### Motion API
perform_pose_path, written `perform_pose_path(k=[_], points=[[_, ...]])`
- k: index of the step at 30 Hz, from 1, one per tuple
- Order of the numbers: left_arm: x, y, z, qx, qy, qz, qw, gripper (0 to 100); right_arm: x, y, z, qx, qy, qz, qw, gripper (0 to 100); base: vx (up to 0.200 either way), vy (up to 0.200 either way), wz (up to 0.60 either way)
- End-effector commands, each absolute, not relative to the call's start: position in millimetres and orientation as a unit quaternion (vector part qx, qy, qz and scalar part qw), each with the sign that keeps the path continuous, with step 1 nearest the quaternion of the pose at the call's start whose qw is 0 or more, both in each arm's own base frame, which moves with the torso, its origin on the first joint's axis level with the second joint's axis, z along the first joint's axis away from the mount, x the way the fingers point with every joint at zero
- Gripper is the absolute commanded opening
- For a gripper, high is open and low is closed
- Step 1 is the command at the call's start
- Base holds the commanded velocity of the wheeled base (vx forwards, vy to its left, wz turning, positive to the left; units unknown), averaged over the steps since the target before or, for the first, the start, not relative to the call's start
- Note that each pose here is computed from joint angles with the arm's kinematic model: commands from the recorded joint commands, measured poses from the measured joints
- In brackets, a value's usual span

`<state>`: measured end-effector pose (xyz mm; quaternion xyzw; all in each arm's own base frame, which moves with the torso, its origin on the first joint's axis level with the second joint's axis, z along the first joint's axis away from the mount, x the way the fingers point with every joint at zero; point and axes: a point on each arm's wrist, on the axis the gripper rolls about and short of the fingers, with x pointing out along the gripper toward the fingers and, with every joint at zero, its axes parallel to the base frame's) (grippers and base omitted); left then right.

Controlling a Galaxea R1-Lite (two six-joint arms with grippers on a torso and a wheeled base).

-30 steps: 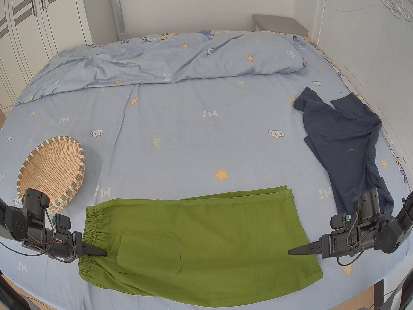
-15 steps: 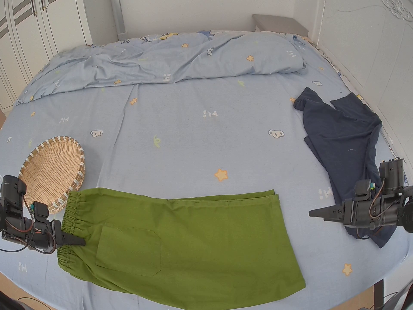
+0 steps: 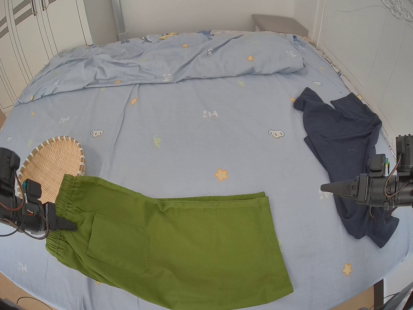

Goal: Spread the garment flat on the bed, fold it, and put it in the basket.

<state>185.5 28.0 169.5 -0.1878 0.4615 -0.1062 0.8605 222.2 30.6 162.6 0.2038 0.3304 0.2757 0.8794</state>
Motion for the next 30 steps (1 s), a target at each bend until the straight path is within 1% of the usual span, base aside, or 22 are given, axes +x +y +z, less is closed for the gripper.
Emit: perform_pose_path(k=[1,2,3,4,7,8,9,14,15,16,17,18,25,27,30], points=[[182.3,-3.7,218.6,-0.156,0.444,-0.146,0.870,0,216.5,29.8,172.5,0.198,0.312,0.280,0.886,100,0.000,0.000,0.00],[176.5,-23.6,237.2,-0.149,0.448,-0.172,0.864,0,214.8,25.6,178.5,0.199,0.306,0.273,0.890,100,0.000,0.000,0.00],[175.6,-27.0,239.0,-0.147,0.449,-0.177,0.863,0,214.2,25.3,179.2,0.199,0.305,0.272,0.890,100,0.000,0.000,0.00],[173.4,-38.4,243.4,-0.138,0.451,-0.190,0.861,0,213.3,24.9,181.5,0.197,0.305,0.272,0.891,100,0.000,0.000,0.00],[169.8,-59.5,245.2,-0.120,0.454,-0.197,0.860,0,211.8,24.8,183.7,0.192,0.305,0.274,0.892,100,0.000,0.000,0.00],[169.8,-59.5,245.2,-0.120,0.454,-0.197,0.860,0,211.8,24.8,183.7,0.192,0.305,0.274,0.892,100,0.000,0.000,0.00],[166.6,-75.4,244.9,-0.100,0.456,-0.203,0.861,0,211.2,24.8,184.3,0.192,0.305,0.274,0.892,100,0.000,0.000,0.00],[176.1,-108.8,237.9,-0.069,0.450,-0.222,0.862,0,211.2,24.8,184.3,0.192,0.305,0.274,0.892,100,0.000,0.000,0.00],[176.2,-110.0,238.1,-0.069,0.449,-0.223,0.863,0,211.0,24.8,183.9,0.192,0.305,0.274,0.892,100,0.000,0.000,0.00],[177.3,-124.1,239.0,-0.067,0.445,-0.242,0.860,0,211.5,24.8,184.0,0.192,0.305,0.274,0.892,100,0.000,0.000,0.00],[177.8,-126.4,238.5,-0.066,0.446,-0.245,0.858,0,211.5,24.8,184.0,0.192,0.305,0.274,0.892,100,0.000,0.000,0.00],[180.2,-139.6,238.2,-0.065,0.452,-0.256,0.852,0,211.5,24.5,184.0,0.192,0.305,0.273,0.892,100,0.000,0.000,0.00],[182.7,-182.8,226.0,-0.054,0.482,-0.276,0.830,0,211.7,23.2,184.0,0.193,0.305,0.271,0.893,100,0.000,0.000,0.00],[182.9,-193.1,221.1,-0.051,0.482,-0.271,0.832,0,212.0,22.9,183.7,0.193,0.305,0.270,0.893,100,0.000,0.000,0.00],[190.6,-213.1,210.6,-0.068,0.467,-0.255,0.844,0,212.3,23.5,182.6,0.193,0.307,0.271,0.892,100,0.000,0.000,0.00]])
